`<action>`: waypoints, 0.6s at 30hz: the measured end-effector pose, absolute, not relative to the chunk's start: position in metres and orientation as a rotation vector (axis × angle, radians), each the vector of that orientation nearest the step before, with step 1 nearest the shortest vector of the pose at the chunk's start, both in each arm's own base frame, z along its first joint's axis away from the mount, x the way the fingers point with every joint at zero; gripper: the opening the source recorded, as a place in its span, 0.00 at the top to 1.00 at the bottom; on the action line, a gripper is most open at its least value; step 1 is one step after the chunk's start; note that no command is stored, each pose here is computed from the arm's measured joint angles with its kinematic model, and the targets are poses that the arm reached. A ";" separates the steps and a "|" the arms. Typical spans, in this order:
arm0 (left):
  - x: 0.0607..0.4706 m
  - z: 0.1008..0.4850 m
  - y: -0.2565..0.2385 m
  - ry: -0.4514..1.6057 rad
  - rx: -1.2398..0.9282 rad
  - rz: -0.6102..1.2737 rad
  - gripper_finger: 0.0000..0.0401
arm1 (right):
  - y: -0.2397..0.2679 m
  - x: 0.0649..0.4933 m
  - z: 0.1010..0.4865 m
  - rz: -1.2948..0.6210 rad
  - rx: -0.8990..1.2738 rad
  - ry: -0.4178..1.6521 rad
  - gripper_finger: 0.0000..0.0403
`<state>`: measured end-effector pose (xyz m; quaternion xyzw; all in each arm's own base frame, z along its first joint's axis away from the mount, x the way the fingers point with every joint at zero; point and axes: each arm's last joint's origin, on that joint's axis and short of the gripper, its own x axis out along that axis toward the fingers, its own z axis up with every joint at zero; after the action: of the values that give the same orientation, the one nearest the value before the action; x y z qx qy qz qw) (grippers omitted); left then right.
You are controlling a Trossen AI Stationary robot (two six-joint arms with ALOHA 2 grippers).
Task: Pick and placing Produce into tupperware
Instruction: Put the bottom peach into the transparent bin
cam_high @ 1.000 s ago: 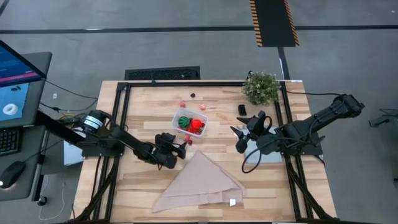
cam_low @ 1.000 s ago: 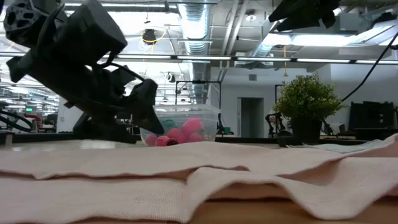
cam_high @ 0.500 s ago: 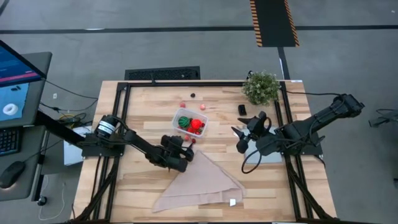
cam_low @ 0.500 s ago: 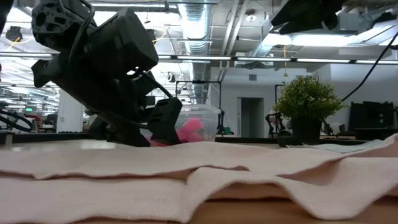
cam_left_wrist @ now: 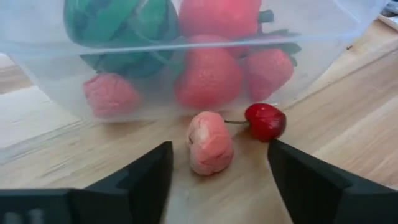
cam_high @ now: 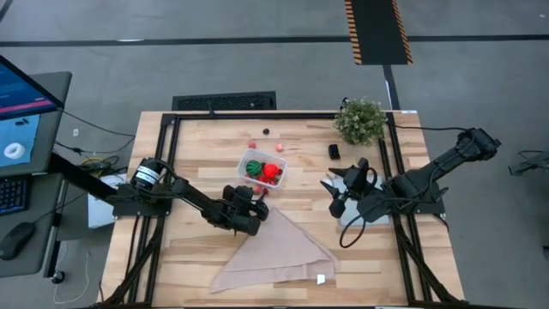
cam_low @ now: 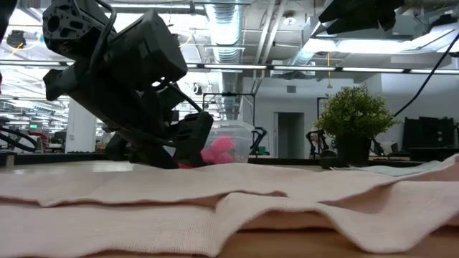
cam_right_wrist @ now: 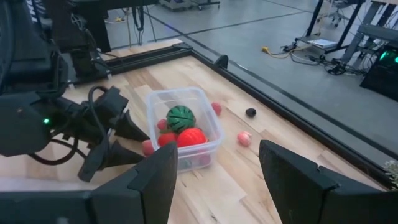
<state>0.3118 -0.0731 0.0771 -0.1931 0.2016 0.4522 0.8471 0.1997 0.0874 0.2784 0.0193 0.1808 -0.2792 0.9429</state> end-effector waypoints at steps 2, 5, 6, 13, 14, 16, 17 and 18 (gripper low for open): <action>0.312 0.077 -0.073 0.425 -0.406 0.954 0.43 | 0.088 0.200 0.278 -0.569 0.040 0.368 0.38; 0.312 0.077 -0.073 0.421 -0.404 0.957 0.53 | 0.088 0.200 0.278 -0.569 0.041 0.368 0.38; 0.312 0.077 -0.073 0.421 -0.404 0.957 0.56 | 0.088 0.200 0.278 -0.569 0.041 0.368 0.38; 0.311 0.078 -0.078 0.407 -0.411 0.946 0.76 | 0.088 0.200 0.278 -0.571 0.048 0.366 0.38; 0.311 0.078 -0.079 0.406 -0.409 0.945 0.79 | 0.088 0.200 0.278 -0.570 0.048 0.366 0.38; 0.310 0.078 -0.082 0.397 -0.401 0.943 0.84 | 0.088 0.200 0.278 -0.571 0.048 0.366 0.38; 0.310 0.078 -0.083 0.397 -0.400 0.941 0.86 | 0.088 0.200 0.278 -0.571 0.049 0.366 0.38; 0.309 0.078 -0.084 0.398 -0.399 0.936 0.87 | 0.088 0.200 0.278 -0.571 0.049 0.365 0.38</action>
<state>0.3091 -0.0842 0.0780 -0.1896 0.1891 0.4452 0.8545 0.1996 0.0876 0.2784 0.0239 0.1792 -0.2799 0.9428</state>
